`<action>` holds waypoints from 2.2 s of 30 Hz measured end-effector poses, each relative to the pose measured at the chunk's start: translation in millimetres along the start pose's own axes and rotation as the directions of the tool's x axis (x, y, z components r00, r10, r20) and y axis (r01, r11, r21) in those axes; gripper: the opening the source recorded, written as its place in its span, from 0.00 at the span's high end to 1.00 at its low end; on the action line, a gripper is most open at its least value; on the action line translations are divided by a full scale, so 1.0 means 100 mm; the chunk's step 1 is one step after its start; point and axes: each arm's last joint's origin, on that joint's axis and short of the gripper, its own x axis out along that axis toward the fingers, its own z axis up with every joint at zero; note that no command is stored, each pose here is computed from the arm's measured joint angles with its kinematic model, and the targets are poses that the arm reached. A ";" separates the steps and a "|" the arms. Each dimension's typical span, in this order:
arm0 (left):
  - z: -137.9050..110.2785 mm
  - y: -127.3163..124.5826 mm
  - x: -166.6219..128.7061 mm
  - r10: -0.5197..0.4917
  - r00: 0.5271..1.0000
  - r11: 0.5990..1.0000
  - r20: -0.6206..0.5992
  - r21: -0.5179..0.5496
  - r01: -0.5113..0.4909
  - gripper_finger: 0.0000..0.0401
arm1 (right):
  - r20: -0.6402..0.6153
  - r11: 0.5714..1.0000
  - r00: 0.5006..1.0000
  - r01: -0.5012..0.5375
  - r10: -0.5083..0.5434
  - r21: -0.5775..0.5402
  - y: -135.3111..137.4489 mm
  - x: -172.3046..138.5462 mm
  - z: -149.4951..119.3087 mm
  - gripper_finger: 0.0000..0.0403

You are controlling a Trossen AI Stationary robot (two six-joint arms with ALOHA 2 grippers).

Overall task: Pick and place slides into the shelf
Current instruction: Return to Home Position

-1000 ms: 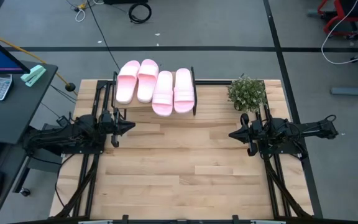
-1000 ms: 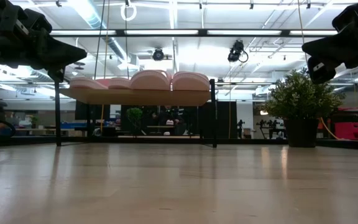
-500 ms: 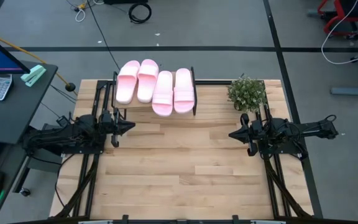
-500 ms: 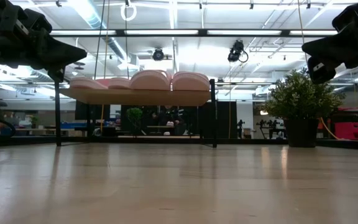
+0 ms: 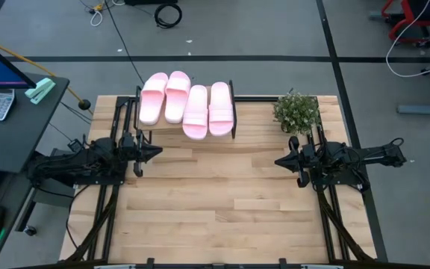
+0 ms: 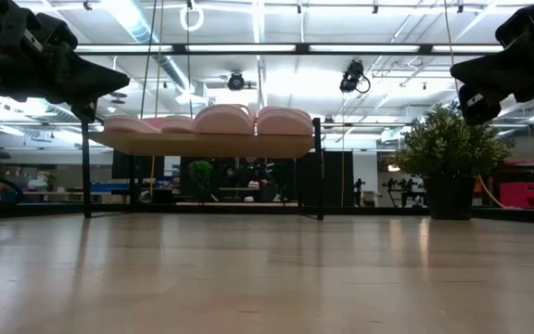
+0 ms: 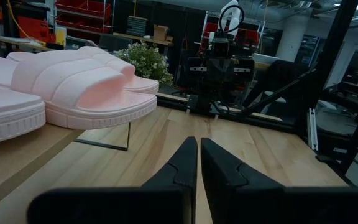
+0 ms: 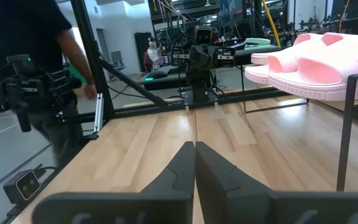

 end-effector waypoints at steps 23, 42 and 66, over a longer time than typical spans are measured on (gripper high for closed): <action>0.00 0.00 0.00 0.000 1.000 1.000 0.000 0.000 0.000 0.94 | 0.000 1.000 1.000 0.000 0.000 0.000 0.00 0.00 0.00 0.95; 0.00 0.00 0.00 0.000 1.000 1.000 0.000 0.000 0.000 0.93 | -0.001 1.000 1.000 0.000 0.000 0.000 0.00 0.00 0.00 0.95; 0.00 0.00 0.00 0.000 1.000 1.000 0.000 0.001 0.000 0.92 | -0.001 1.000 1.000 0.000 0.000 0.000 0.00 0.00 0.00 0.95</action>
